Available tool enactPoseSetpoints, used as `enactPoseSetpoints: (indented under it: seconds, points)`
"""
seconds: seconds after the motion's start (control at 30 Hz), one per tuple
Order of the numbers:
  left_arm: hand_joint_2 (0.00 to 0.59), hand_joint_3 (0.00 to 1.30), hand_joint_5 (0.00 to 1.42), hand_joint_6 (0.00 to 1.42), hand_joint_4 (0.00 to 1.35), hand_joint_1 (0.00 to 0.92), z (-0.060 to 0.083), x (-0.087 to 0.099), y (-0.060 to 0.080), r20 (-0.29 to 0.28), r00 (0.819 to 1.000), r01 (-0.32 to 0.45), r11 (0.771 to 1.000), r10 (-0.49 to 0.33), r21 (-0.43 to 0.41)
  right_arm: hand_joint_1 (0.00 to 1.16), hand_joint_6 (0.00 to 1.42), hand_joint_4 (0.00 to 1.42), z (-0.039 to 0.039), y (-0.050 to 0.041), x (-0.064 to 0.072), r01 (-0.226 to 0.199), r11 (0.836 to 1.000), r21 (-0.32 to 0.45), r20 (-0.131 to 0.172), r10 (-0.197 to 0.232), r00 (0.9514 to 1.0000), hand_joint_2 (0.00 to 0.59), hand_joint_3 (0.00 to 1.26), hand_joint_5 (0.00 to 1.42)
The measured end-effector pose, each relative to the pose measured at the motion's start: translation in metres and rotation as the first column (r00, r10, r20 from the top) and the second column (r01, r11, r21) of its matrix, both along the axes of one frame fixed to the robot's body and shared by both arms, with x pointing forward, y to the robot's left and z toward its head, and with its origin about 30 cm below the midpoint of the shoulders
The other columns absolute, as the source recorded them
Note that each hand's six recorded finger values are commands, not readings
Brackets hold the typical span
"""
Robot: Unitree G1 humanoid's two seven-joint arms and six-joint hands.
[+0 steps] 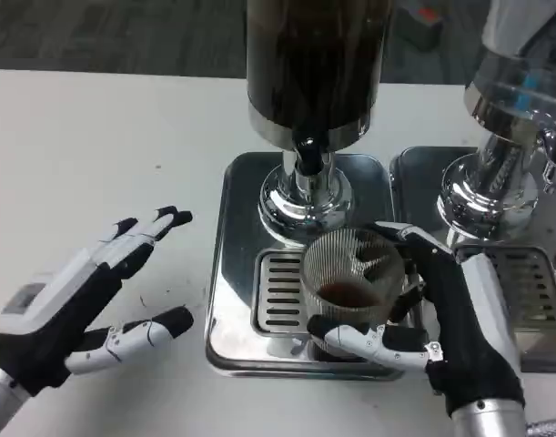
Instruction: Grasp the cup under the faucet to collect the drink, then remove the cup.
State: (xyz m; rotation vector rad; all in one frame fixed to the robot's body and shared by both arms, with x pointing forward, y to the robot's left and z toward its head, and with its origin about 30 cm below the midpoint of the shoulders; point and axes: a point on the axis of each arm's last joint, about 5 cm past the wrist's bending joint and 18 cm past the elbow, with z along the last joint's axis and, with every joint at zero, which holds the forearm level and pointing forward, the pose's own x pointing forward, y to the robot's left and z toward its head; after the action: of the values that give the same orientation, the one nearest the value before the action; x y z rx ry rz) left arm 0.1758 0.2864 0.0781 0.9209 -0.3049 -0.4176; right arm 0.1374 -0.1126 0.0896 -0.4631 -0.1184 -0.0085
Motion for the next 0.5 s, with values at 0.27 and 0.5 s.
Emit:
enactPoseSetpoints:
  seconds: [0.27,0.5]
  points:
    - [0.159,0.02,0.03,0.00,0.00,0.000,0.009,-0.011,0.009,0.027,1.000,0.008,0.997,-0.010,0.081,1.07,0.93,0.63,-0.0001,-0.0014,-0.009,-0.006,1.000,0.001,-0.021,0.006,0.9998,0.210,0.51,0.69]
    - [0.162,0.00,0.00,0.00,0.00,0.000,0.006,-0.027,0.009,-0.002,1.000,0.026,0.979,-0.026,0.202,1.07,0.93,0.63,0.0048,-0.0009,-0.015,-0.031,1.000,0.007,-0.014,0.031,0.9994,0.210,0.52,0.70]
